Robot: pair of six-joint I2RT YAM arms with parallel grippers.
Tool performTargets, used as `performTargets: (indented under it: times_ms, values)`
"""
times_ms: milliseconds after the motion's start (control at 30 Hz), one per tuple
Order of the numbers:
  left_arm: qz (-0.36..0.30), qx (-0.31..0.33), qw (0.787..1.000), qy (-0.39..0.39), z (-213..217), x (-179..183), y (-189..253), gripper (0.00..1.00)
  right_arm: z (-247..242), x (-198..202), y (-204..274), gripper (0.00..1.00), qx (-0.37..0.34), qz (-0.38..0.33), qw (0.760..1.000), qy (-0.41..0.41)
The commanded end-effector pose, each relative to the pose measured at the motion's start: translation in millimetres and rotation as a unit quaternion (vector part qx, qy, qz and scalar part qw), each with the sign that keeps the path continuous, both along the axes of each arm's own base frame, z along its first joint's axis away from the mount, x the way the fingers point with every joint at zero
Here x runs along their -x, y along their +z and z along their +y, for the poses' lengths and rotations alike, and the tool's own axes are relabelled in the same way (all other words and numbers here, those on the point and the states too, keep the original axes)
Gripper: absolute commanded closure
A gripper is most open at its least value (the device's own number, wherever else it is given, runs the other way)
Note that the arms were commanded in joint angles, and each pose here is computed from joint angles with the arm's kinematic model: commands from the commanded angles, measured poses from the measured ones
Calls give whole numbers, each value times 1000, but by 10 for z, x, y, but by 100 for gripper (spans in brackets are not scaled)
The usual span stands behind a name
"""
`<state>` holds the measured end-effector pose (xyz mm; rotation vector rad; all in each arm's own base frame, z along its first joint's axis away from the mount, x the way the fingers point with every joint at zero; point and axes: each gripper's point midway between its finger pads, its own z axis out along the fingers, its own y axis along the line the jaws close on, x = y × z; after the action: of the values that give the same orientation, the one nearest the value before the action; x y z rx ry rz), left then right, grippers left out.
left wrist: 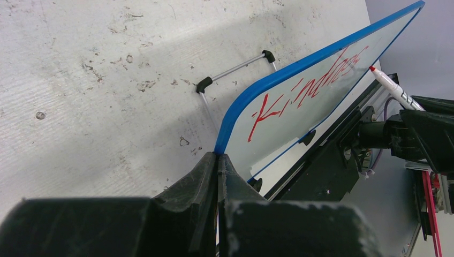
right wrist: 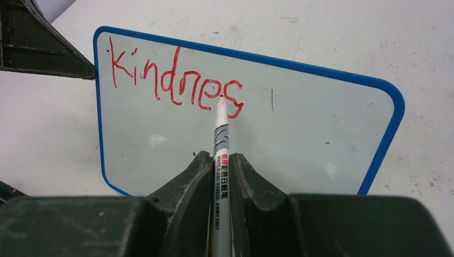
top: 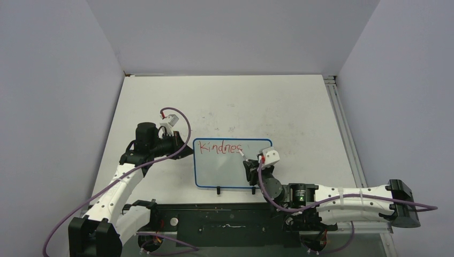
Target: Write a sentence on the whiteboard
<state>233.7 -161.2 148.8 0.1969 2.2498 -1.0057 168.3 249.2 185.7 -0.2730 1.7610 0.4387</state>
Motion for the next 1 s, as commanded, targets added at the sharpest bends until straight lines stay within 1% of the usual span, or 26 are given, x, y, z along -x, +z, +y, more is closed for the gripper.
performTargets:
  times_ms: [0, 100, 633, 967]
  values:
    - [-30, 13, 999, -17, -69, -27, 214, 100, -69, -37, 201, 95, -18, -8, 999, -26]
    - [-30, 13, 999, -17, -70, -27, 213, 100, -147, -55, 155, 95, -1, -8, 999, -41]
    - [-29, 13, 999, -16, -69, -32, 207, 100, -252, -88, 243, 95, -3, -22, 998, -57]
    - [-29, 12, 999, -17, -69, -33, 207, 100, -276, -129, 194, 95, 12, -21, 997, -73]
